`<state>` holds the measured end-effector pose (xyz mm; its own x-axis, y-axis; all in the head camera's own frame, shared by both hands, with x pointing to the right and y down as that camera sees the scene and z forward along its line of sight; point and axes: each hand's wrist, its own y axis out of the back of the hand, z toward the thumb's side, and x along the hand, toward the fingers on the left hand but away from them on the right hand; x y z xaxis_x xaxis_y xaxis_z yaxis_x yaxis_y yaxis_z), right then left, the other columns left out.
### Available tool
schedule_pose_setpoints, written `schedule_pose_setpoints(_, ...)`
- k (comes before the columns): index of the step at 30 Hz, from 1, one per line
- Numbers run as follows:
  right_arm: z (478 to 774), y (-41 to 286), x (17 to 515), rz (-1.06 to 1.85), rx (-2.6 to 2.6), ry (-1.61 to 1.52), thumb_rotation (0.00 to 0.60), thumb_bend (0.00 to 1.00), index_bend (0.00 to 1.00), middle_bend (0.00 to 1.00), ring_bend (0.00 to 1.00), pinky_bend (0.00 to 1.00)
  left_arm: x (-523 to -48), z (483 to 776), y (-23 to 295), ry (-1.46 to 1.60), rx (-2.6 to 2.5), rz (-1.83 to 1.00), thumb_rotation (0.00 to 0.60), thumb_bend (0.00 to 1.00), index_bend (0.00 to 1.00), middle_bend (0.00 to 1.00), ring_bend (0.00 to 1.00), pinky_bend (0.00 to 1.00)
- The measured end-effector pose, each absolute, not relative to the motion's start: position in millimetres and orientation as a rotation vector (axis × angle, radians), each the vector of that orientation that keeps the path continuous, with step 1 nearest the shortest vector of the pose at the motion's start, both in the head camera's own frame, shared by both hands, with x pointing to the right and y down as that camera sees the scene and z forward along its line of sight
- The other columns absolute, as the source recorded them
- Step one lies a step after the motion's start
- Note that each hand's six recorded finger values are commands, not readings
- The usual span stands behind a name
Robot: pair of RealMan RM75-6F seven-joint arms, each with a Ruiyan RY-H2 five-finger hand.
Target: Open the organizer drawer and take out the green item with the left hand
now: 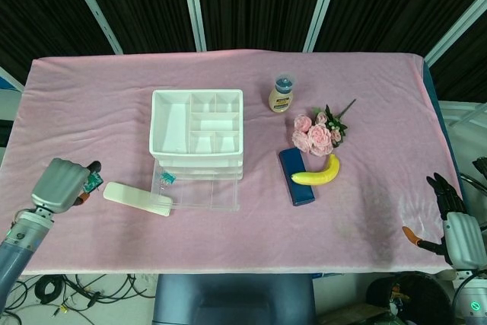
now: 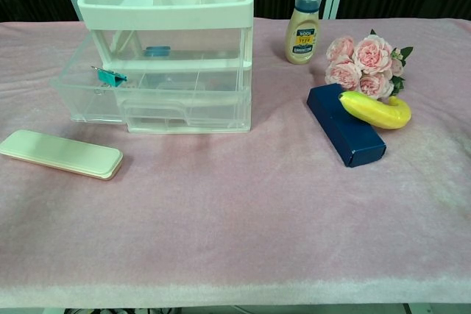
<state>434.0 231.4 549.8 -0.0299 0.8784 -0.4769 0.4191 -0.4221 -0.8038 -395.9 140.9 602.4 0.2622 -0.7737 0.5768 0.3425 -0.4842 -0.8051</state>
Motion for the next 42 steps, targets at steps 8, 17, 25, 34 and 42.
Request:
schedule_pose_setpoints(8, 550, 231, 435, 1.449, -1.828, -1.362, 0.6, 0.11, 0.0, 0.0, 0.0, 0.12, -379, 650, 159, 0.347, -1.563, -1.477, 0.6, 0.27, 0.46, 1.0, 1.0, 0.99)
schedule_pose_setpoints(17, 550, 231, 435, 1.448, -1.829, -1.362, 0.6, 0.11, 0.0, 0.0, 0.0, 0.12, -371, 673, 156, 0.345, -1.534, -1.536, 0.6, 0.18, 0.35, 1.0, 1.0, 0.99)
schedule_pose_setpoints(25, 550, 231, 435, 1.449, -1.83, -1.361, 0.6, 0.11, 0.0, 0.0, 0.0, 0.12, -363, 674, 157, 0.349, -1.525, -1.548, 0.6, 0.12, 0.22, 1.0, 0.97, 0.97)
schedule_pose_setpoints(34, 550, 231, 435, 1.451, -1.829, -1.352, 0.6, 0.11, 0.0, 0.0, 0.0, 0.12, -378, 634, 159, 0.544, -1.505, -1.534, 0.6, 0.1, 0.1, 0.46, 0.47, 0.45)
schedule_pose_setpoints(42, 550, 231, 435, 1.453, -1.823, -1.345, 0.6, 0.11, 0.0, 0.0, 0.0, 0.12, -416, 572, 186, 0.795, -1.497, -1.491, 0.6, 0.03, 0.03, 0.04, 0.04, 0.05)
